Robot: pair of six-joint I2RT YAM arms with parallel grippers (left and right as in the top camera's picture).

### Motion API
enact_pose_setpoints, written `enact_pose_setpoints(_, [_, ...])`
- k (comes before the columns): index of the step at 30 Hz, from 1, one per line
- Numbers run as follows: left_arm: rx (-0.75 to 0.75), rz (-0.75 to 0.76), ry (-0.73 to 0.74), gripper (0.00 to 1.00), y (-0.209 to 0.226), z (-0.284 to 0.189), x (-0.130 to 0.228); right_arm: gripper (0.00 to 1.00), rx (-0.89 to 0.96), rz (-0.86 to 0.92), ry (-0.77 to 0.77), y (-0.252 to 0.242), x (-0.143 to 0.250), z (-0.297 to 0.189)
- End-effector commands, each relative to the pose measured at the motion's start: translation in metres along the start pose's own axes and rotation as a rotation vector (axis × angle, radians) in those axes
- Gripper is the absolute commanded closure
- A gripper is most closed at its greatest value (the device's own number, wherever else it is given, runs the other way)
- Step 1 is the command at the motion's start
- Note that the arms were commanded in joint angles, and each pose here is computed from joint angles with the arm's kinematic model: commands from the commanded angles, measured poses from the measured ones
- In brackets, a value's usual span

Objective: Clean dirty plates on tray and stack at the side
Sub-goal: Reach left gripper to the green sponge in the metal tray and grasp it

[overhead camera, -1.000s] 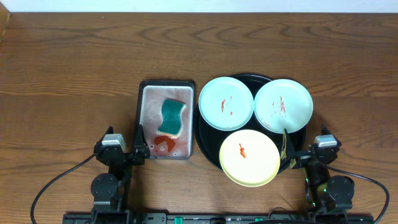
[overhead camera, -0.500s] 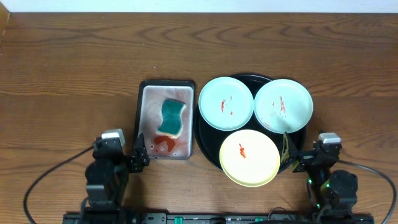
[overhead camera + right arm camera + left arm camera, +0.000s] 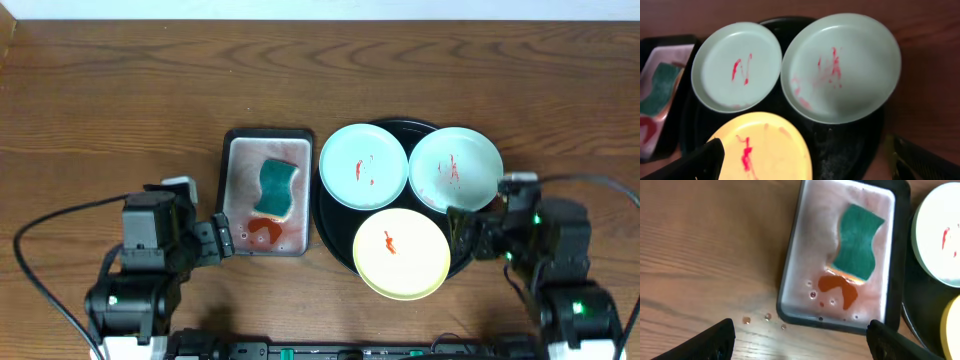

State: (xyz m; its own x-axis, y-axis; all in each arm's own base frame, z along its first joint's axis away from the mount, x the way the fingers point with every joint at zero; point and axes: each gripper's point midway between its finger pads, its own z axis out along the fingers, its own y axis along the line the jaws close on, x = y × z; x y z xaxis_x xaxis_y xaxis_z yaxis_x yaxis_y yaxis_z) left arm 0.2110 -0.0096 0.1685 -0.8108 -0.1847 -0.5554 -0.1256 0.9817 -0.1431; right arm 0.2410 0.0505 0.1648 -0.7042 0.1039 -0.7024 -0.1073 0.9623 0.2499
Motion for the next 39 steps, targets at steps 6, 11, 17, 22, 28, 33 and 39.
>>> enact_pose_setpoints(6, [0.074, -0.003, -0.068, 0.16, -0.015, -0.004, -0.026, 0.01, -0.125, 0.016, 0.077, 0.022, -0.005, 0.011])
enact_pose_setpoints(11, [0.15, 0.02, -0.173, 0.17, -0.033, 0.002, -0.061, 0.01, -0.125, 0.002, 0.08, 0.022, -0.004, 0.011])
enact_pose_setpoints(17, [0.17, 0.129, -0.057, 0.18, -0.059, 0.052, -0.058, 0.01, -0.115, -0.015, 0.079, 0.02, -0.004, 0.012])
enact_pose_setpoints(22, [0.099, 0.23, 0.051, 0.2, -0.072, 0.103, -0.043, 0.01, -0.114, -0.014, 0.081, 0.02, -0.003, 0.012])
enact_pose_setpoints(28, [0.052, 0.307, 0.109, 0.33, -0.088, 0.153, -0.028, 0.01, -0.114, -0.015, 0.081, 0.02, -0.003, 0.012])
enact_pose_setpoints(33, [0.039, 0.3, 0.146, 0.43, -0.089, 0.181, -0.019, 0.01, -0.109, -0.015, 0.081, 0.019, -0.003, 0.012])
enact_pose_setpoints(39, [0.04, 0.303, 0.199, 0.48, -0.088, 0.201, -0.004, 0.01, -0.107, -0.015, 0.08, 0.019, -0.003, 0.012])
